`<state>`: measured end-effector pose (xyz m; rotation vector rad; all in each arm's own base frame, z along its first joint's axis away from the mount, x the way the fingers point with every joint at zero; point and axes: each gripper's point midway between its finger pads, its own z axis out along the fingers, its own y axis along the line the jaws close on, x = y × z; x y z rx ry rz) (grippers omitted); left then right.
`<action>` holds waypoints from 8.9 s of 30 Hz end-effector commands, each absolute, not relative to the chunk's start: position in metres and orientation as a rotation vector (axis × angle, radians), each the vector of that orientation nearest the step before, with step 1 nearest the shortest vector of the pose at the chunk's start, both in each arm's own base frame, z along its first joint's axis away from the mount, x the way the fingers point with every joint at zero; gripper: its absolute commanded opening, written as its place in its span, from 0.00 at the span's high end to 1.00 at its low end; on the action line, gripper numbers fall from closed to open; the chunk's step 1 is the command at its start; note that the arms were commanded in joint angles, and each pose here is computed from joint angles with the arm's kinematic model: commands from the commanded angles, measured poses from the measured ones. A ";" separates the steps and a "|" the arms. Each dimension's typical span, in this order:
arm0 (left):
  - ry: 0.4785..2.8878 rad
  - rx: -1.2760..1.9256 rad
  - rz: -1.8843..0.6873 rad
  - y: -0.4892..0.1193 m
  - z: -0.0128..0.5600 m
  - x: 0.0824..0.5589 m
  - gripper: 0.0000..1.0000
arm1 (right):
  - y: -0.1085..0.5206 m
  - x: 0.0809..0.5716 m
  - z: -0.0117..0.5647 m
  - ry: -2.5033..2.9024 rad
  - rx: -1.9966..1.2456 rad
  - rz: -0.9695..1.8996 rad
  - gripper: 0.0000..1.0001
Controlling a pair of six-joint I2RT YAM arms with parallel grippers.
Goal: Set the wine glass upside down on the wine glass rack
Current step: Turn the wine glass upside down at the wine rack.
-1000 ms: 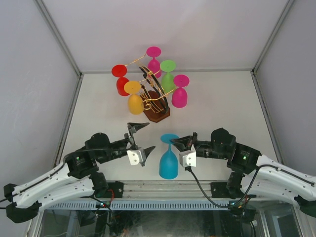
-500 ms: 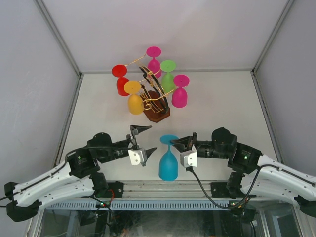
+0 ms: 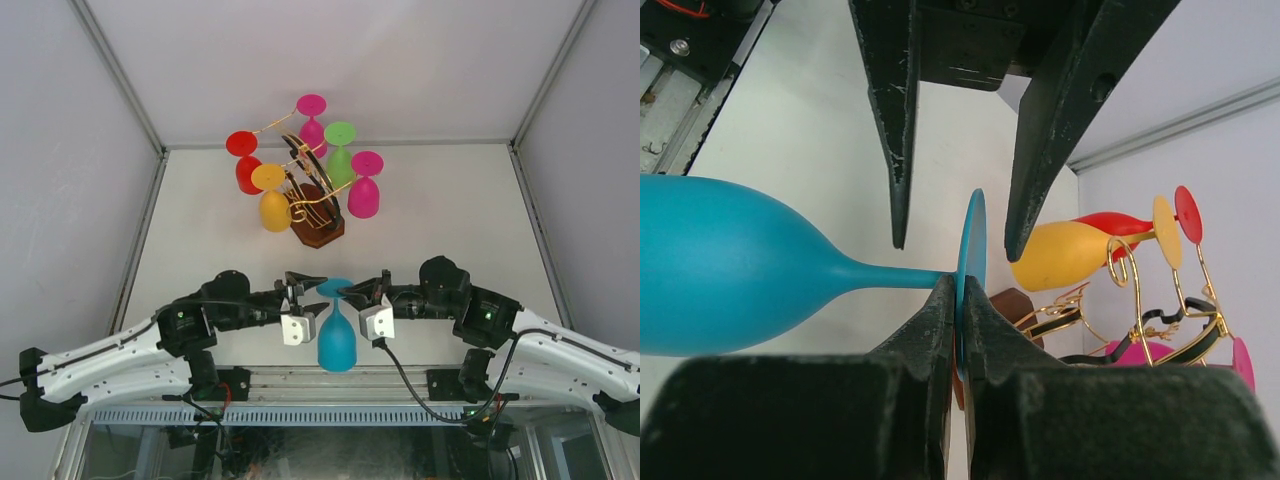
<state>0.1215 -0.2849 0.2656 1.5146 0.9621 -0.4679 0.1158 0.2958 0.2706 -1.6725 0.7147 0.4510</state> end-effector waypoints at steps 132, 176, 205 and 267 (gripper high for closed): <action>0.994 1.234 -0.161 -0.250 0.305 0.173 0.75 | 0.328 0.186 0.276 1.646 -0.713 0.971 1.00; 1.982 -0.027 -0.396 -0.080 0.268 0.238 0.00 | 0.314 0.219 0.317 1.161 -0.619 0.833 1.00; 1.954 -0.073 -0.222 -0.046 0.225 0.215 0.00 | 0.335 0.283 0.303 1.106 -0.635 0.755 1.00; 1.957 -0.081 -0.191 -0.041 0.218 0.216 0.00 | 0.396 0.318 0.249 1.157 -0.850 0.842 1.00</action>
